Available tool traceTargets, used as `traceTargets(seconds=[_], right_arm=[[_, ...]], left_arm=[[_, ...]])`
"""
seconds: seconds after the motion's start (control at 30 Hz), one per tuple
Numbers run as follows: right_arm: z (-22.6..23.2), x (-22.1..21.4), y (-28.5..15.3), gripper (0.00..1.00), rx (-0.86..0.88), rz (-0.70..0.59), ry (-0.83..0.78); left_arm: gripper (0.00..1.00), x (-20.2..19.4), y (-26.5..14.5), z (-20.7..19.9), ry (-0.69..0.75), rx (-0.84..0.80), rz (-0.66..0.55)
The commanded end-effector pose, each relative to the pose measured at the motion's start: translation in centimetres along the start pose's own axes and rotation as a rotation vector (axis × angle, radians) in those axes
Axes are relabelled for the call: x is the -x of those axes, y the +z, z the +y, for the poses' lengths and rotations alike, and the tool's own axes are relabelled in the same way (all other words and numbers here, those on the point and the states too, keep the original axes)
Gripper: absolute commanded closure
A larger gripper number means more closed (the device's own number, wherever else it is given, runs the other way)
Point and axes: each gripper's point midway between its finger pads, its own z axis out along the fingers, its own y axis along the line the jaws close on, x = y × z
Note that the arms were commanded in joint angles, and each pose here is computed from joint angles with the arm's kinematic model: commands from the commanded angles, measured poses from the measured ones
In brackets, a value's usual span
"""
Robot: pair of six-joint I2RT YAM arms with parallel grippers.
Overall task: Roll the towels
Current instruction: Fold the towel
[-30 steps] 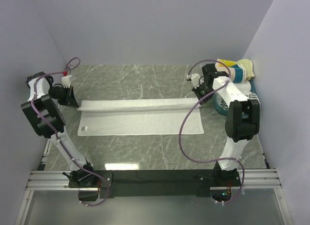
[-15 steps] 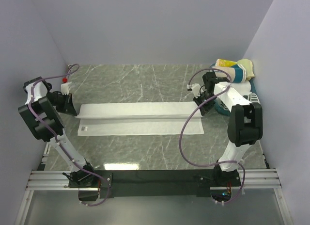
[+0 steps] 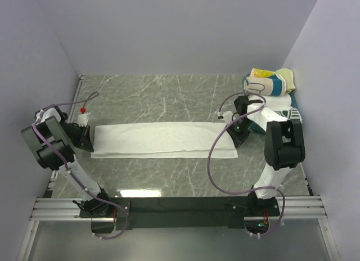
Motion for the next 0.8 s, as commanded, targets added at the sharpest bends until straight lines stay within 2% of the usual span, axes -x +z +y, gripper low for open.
traceTargets(seconds=[0.0, 0.37, 0.53, 0.77], right_arm=[[-0.8, -0.2, 1.2, 1.0, -0.022, 0.007, 0.032], [-1.2, 0.5, 0.5, 1.0, -0.039, -0.009, 0.03], [-0.9, 1.3, -1.9, 1.0, -0.044, -0.045, 0.018], [0.1, 0.1, -3.4, 1.0, -0.04, -0.037, -0.002]], left_arm=[[1.0, 0.0, 0.4, 1.9, 0.001, 0.076, -0.011], [1.0, 0.9, 0.1, 2.2, -0.017, 0.083, -0.03], [1.0, 2.3, -1.8, 1.5, 0.005, 0.078, -0.058], [1.0, 2.5, -4.7, -0.2, 0.069, 0.09, -0.066]])
